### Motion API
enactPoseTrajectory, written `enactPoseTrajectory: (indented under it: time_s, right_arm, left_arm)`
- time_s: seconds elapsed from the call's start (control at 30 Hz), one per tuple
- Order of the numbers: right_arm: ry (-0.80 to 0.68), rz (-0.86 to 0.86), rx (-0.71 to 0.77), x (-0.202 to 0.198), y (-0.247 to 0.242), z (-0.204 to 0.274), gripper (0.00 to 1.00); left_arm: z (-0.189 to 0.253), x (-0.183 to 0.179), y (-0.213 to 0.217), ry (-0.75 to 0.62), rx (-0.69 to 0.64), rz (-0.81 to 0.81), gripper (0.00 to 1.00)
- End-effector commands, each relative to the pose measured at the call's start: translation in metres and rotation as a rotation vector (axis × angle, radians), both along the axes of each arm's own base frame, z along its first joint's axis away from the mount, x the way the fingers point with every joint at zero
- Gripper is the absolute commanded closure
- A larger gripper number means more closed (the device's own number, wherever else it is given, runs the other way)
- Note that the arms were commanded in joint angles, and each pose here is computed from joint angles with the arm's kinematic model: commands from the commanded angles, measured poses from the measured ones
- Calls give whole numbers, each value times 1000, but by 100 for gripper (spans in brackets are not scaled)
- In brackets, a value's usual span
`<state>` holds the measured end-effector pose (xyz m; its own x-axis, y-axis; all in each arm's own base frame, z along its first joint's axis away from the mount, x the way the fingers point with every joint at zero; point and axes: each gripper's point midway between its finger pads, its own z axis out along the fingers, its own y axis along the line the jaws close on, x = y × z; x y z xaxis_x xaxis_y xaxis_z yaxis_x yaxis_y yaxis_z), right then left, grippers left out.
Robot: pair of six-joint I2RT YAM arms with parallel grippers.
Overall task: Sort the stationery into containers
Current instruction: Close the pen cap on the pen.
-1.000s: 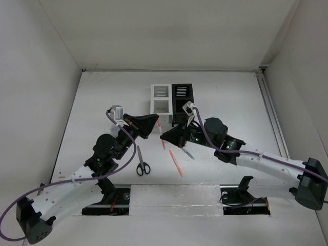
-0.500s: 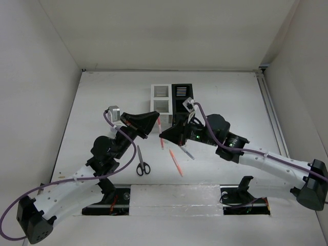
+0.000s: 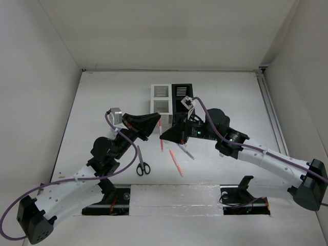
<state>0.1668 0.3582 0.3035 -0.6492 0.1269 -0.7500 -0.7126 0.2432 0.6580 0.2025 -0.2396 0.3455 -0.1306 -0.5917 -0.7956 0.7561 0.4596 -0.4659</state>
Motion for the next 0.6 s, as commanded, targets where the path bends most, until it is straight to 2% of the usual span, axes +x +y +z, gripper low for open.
enactPoseTrajectory:
  time_s: [0.0, 0.57]
  right_arm:
    - [-190, -76, 293, 19, -14, 118, 100]
    - [-191, -25, 329, 17, -13, 135, 100]
  left_arm:
    - [-57, -21, -25, 52, 173, -162, 100]
    - [-67, -25, -27, 60, 192, -189, 100]
